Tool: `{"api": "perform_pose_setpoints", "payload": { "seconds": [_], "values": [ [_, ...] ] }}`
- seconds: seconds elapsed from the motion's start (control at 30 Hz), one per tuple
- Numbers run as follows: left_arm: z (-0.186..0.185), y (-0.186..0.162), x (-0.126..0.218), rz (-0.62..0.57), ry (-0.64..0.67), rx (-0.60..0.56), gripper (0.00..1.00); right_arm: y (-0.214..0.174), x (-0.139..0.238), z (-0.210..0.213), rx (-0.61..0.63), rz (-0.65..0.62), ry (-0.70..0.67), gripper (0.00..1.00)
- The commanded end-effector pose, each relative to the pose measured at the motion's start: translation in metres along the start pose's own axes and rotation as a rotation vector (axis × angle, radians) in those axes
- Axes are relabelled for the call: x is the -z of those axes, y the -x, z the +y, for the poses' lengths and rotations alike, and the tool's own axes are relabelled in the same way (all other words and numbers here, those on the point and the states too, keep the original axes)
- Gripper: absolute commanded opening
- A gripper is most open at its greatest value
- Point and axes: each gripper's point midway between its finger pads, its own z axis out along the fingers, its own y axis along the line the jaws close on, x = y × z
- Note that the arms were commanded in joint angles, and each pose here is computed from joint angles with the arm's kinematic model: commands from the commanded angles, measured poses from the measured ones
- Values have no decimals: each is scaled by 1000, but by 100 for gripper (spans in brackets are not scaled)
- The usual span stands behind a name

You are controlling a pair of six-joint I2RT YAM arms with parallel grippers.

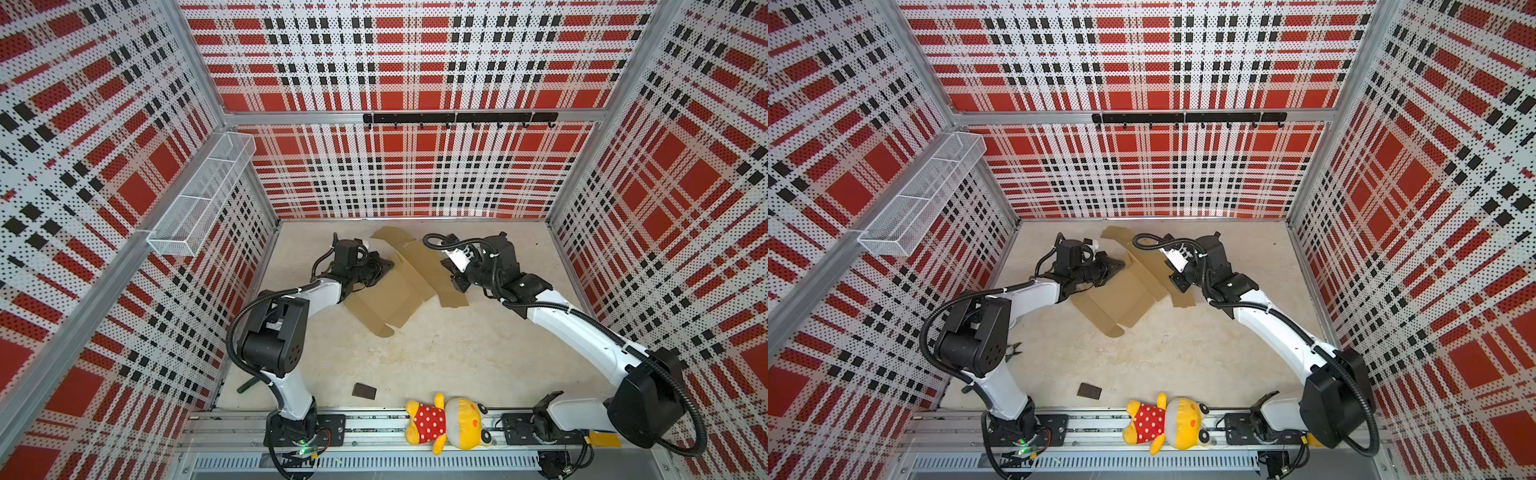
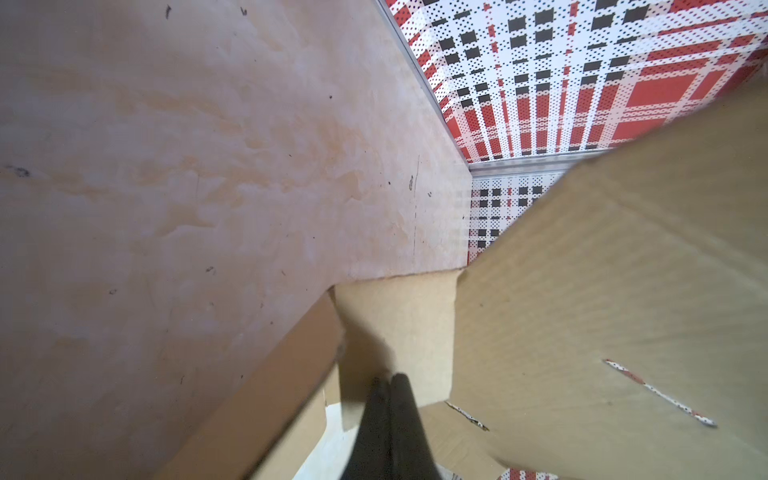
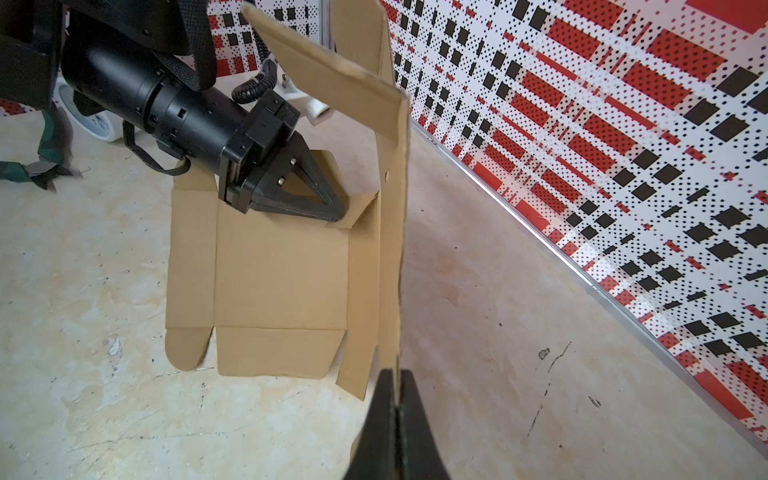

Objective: Fold the paper box

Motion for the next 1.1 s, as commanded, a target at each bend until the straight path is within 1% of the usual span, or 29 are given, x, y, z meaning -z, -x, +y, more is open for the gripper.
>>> {"api": "perform_pose_setpoints", "payload": {
  "seconds": [0.0,0.1,0.2,0.3,0.4,0.5,0.6,0.73,0.8,0.9,1.03,1.07],
  "values": [
    [-5,4,-6,-2,-2,-29,0,27,2,-1,28,-83,10,0],
    [-7,4,-4,-1,-8,-32,0,25,2,-2,40,-72,2,0],
    [-17,5,3,-10,-23,-64,0,19,0,-6,76,-27,-16,0],
    [-31,5,17,-22,-27,-140,0,9,-4,-9,149,68,-9,0],
    [-48,3,38,-40,-39,-242,4,-1,-4,-15,228,155,-6,0],
    [-62,4,63,-62,-53,-338,10,-8,-3,-22,286,217,9,0],
    [-70,5,84,-63,-78,-406,19,-11,0,-30,335,258,24,0],
    [-68,25,108,-123,-73,-459,32,-15,0,-31,424,308,69,0],
    [-63,36,117,-157,-56,-485,35,-20,-2,-31,474,341,93,0],
    [-57,43,123,-169,-34,-557,40,-27,-4,-33,535,369,102,0],
    [-52,42,124,-155,-4,-693,48,-29,-9,-32,611,334,72,0],
    [-49,42,123,-147,7,-738,52,-28,-11,-32,643,330,55,0]
  ]
}}
